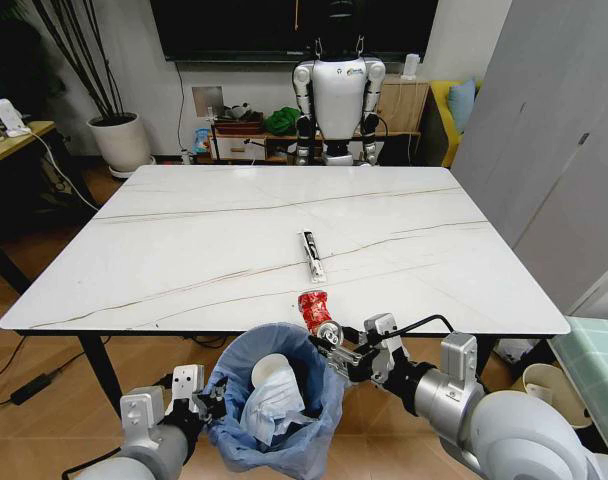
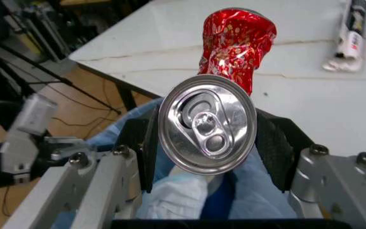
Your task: Pick up the trash bin and place the trash from the table into it.
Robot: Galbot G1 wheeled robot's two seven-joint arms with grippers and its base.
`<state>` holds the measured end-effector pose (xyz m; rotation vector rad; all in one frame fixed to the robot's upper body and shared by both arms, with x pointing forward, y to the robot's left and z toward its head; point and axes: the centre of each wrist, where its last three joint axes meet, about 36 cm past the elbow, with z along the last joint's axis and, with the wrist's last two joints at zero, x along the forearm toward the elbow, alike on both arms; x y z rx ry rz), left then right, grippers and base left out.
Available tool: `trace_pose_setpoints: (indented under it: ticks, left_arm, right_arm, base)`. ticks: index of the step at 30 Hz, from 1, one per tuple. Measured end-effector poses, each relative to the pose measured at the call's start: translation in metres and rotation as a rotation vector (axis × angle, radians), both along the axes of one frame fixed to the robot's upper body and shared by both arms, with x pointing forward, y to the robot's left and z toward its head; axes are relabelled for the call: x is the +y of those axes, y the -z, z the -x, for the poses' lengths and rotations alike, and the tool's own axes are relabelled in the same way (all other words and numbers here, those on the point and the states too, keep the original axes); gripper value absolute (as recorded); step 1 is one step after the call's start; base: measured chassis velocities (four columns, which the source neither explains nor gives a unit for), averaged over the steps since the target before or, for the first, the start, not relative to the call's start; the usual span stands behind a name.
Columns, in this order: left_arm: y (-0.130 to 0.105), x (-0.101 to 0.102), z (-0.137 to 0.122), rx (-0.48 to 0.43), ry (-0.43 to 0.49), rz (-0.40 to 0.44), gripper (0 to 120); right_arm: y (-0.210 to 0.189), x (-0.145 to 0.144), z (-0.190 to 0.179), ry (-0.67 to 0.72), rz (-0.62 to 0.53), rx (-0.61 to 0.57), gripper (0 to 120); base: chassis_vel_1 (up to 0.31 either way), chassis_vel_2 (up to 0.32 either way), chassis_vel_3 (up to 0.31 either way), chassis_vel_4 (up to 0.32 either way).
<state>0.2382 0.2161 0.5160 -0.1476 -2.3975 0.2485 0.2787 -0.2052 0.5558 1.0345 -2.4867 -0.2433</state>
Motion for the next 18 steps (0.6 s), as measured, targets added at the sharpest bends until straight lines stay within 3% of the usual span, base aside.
trace_pose_setpoints:
  ticks: [10,13,18]
  left_arm:
    - [0.0,-0.001,0.0,-0.003,0.011,0.006,0]
    - [0.0,0.0,-0.001,-0.007,0.016,0.003,0]
    - [-0.002,0.001,-0.002,-0.011,0.021,0.0,0]
  right_arm:
    - [-0.01,-0.006,-0.009,-0.287,-0.095,-0.316,46]
    - [-0.01,-0.005,-0.01,-0.376,-0.061,-0.404,46]
    - [0.005,-0.006,-0.017,-0.365,0.012,-0.415,46]
  base:
    - [0.0,0.0,0.0,0.0]
    - [0.0,0.0,0.0,0.0]
    - [0.0,0.0,0.0,0.0]
